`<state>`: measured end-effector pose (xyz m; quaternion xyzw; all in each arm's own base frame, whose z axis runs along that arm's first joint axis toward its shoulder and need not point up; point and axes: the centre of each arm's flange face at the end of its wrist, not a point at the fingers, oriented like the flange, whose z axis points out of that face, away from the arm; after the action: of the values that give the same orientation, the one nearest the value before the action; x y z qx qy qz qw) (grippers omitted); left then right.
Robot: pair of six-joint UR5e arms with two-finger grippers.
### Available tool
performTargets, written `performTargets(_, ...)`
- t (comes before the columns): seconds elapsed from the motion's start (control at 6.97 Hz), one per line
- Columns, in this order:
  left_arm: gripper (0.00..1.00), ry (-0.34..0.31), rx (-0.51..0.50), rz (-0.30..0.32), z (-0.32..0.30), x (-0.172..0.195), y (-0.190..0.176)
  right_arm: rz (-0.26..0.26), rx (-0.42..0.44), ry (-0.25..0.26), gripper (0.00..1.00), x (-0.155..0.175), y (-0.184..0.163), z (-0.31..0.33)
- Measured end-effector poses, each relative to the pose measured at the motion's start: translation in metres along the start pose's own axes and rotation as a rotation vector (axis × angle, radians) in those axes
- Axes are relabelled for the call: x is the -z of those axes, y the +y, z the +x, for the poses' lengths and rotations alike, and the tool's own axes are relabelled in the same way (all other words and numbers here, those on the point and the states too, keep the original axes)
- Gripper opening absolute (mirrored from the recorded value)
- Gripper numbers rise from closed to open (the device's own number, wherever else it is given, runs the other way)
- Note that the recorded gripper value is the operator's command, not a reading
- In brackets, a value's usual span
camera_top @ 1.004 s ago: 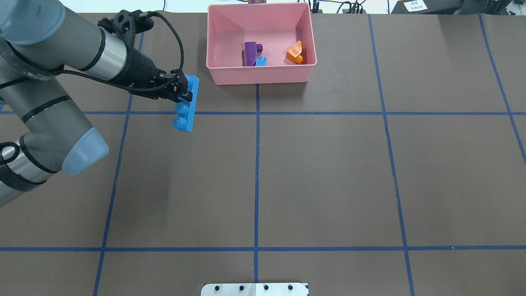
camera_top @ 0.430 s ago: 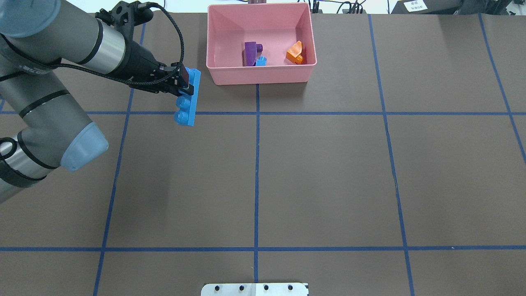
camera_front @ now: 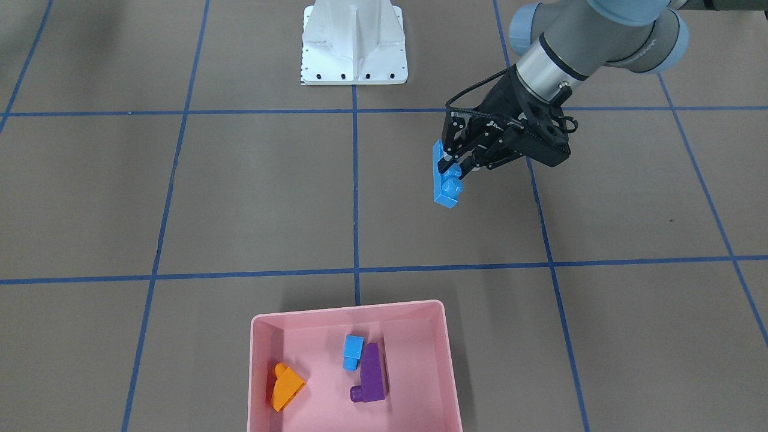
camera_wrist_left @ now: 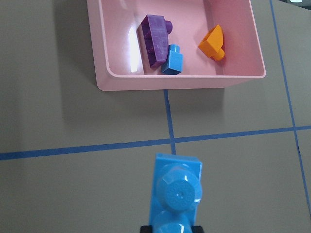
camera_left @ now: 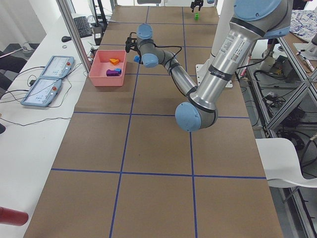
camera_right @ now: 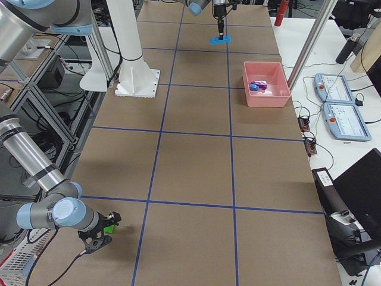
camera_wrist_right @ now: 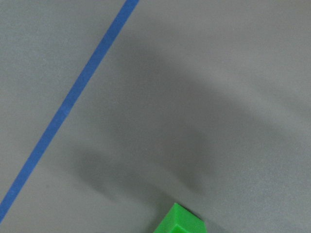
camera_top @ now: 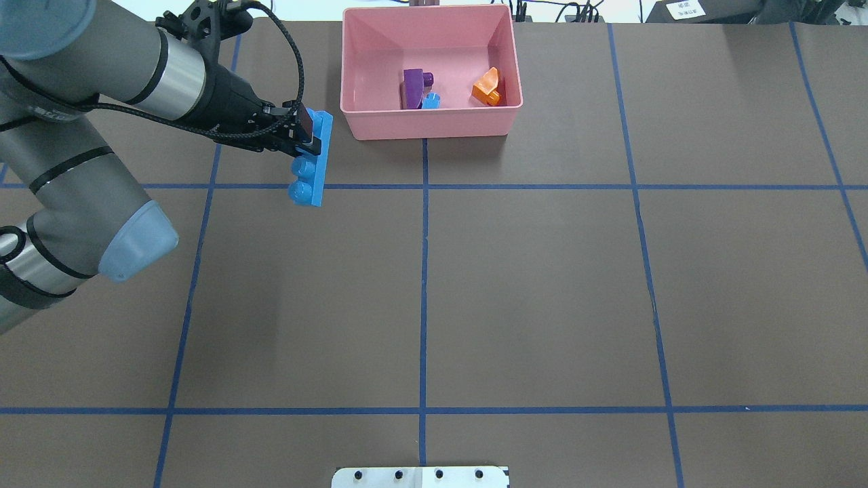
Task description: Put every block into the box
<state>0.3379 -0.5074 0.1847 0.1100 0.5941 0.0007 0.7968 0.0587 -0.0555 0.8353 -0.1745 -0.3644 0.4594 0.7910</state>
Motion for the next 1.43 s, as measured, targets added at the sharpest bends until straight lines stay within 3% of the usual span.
performTargets(0.57, 0.0, -0.023, -0.002, 0.051, 0.038, -0.031, -0.039, -0.009, -0.09, -0.008, 0.99, 0.0, 0.0, -0.003)
performTargets(1.0, 0.0, -0.027, -0.003, 0.059, 0.049, -0.039, -0.049, -0.013, -0.176, -0.025, 0.99, 0.001, -0.002, -0.012)
performTargets(1.43, 0.0, -0.023, -0.008, 0.064, 0.052, -0.036, -0.049, -0.073, -0.199, -0.053, 0.99, 0.002, 0.002, -0.021)
